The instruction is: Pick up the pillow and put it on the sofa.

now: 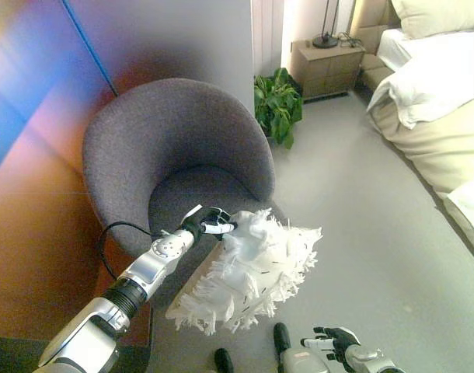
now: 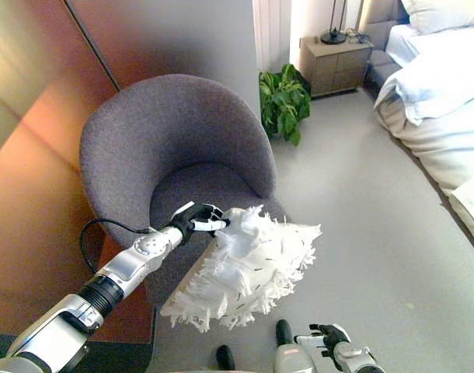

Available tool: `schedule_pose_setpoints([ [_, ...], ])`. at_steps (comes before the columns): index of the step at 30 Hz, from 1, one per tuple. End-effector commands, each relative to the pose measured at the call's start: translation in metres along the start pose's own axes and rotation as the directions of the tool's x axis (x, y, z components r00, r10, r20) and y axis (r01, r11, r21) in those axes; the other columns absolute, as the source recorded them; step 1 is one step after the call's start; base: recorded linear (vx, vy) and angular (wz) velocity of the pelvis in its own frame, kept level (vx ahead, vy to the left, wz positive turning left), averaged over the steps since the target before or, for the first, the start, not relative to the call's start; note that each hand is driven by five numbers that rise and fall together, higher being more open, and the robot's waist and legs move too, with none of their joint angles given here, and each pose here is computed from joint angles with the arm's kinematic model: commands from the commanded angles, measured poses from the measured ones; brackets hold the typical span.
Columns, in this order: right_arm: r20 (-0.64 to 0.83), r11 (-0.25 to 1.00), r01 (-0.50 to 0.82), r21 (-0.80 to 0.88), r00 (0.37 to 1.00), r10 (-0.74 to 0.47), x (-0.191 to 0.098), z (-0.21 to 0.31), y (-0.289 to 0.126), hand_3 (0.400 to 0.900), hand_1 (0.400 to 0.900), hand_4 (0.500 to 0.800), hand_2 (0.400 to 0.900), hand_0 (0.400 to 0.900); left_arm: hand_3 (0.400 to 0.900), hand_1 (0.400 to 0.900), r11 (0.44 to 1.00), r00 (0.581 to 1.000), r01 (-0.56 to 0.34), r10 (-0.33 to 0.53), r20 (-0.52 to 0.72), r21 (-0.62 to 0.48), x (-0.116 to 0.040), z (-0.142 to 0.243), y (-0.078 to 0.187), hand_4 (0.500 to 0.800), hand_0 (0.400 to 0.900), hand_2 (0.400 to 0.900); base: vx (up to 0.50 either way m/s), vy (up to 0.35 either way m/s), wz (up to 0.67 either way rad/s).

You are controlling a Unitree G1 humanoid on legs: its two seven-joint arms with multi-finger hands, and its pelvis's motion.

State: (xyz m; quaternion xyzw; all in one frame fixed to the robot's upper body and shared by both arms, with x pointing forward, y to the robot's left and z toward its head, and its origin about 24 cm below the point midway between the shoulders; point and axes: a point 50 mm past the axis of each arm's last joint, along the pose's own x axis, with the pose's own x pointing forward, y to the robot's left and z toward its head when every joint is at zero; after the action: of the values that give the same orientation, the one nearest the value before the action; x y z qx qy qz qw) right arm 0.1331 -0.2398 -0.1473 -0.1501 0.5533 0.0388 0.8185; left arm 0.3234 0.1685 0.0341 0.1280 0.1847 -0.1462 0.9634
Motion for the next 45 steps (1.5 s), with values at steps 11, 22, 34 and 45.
schedule_pose_setpoints([
  [11, -0.157, 1.000, 0.001, -0.005, 0.988, -0.002, -0.011, -0.059, -0.007, 0.900, 0.900, 0.800, 0.900, 0.900, 0.400, 0.400, 0.838, 0.762, -0.317, 0.504, 0.407, -0.445, -0.054, 0.169, 0.148, 0.500, 0.400, 0.400, 0.081, 0.005, 0.05],
  [22, -0.176, 1.000, 0.026, -0.011, 0.984, -0.027, -0.015, -0.072, -0.015, 0.900, 0.900, 0.800, 0.900, 0.900, 0.400, 0.400, 0.656, 0.689, -0.518, 0.700, 0.186, -0.549, -0.069, 0.133, 0.198, 0.500, 0.400, 0.400, 0.041, 0.029, 0.06],
  [34, -0.095, 0.999, 0.050, -0.012, 0.994, -0.051, -0.013, -0.051, -0.026, 0.900, 0.900, 0.800, 0.900, 0.900, 0.900, 0.900, 0.609, 0.584, -0.655, 0.783, 0.212, -0.447, -0.087, 0.156, 0.218, 0.800, 0.900, 0.900, -0.074, 0.023, 0.02],
  [45, -0.112, 0.999, 0.040, -0.024, 0.993, -0.042, -0.013, -0.059, -0.018, 0.900, 0.900, 0.800, 0.900, 0.900, 0.900, 0.900, 0.646, 0.631, -0.599, 0.745, 0.218, -0.472, -0.082, 0.152, 0.213, 0.800, 0.900, 0.900, 0.045, 0.003, 0.03],
])
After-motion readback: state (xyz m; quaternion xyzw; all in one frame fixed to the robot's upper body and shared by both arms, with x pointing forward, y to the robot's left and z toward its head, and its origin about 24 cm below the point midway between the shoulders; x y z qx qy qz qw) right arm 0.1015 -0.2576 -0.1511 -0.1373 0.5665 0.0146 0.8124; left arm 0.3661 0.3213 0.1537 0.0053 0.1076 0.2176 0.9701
